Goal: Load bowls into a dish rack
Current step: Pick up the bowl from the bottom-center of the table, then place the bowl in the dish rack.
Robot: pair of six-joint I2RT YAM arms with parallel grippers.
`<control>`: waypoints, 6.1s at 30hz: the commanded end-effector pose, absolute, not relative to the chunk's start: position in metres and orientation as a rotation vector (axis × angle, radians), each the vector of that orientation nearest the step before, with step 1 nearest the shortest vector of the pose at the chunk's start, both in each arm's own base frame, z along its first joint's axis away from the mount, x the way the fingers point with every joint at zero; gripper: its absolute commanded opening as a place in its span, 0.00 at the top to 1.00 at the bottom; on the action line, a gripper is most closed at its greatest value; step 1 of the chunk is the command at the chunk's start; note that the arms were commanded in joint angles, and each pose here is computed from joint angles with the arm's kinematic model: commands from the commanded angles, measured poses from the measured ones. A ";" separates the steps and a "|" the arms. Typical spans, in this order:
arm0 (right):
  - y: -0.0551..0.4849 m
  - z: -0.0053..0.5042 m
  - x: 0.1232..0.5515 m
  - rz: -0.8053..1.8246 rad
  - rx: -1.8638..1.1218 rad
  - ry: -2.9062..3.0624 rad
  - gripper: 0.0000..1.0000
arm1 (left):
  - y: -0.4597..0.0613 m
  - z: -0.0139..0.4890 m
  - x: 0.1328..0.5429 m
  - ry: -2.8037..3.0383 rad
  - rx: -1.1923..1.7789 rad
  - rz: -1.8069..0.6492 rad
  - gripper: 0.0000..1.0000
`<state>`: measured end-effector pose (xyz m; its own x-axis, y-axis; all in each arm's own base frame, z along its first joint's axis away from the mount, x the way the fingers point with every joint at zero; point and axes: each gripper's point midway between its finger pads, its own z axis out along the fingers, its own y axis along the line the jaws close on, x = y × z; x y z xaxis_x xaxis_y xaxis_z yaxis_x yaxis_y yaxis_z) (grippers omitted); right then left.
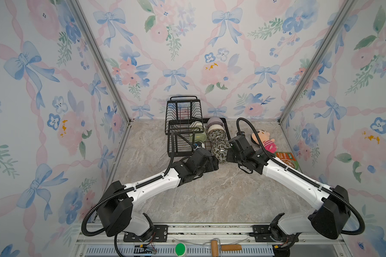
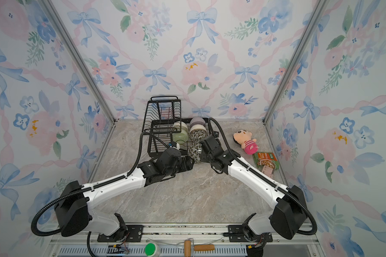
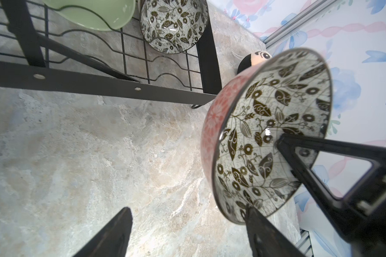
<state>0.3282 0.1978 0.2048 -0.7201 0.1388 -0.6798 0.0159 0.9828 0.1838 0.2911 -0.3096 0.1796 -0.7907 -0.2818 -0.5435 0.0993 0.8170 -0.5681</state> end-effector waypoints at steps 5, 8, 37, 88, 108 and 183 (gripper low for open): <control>0.215 0.231 0.324 0.308 0.128 2.270 1.00 | -0.304 0.186 0.300 2.349 -0.184 -0.785 0.43; 0.220 0.228 0.322 0.325 0.125 2.281 1.00 | -0.302 0.187 0.300 2.346 -0.194 -0.785 0.49; 0.266 0.211 0.316 0.463 0.105 2.369 0.37 | -0.246 0.182 0.303 2.261 -0.441 -0.653 1.00; 0.281 0.216 0.349 1.380 1.561 1.909 0.04 | -0.245 0.191 0.349 1.951 -0.108 -0.287 1.00; 0.307 0.239 0.370 1.480 1.490 1.776 0.69 | -0.233 0.188 0.333 1.964 -0.123 -0.259 1.00; 0.264 0.213 0.508 1.501 0.651 1.564 1.00 | -0.252 0.190 0.368 2.082 0.255 -0.298 0.02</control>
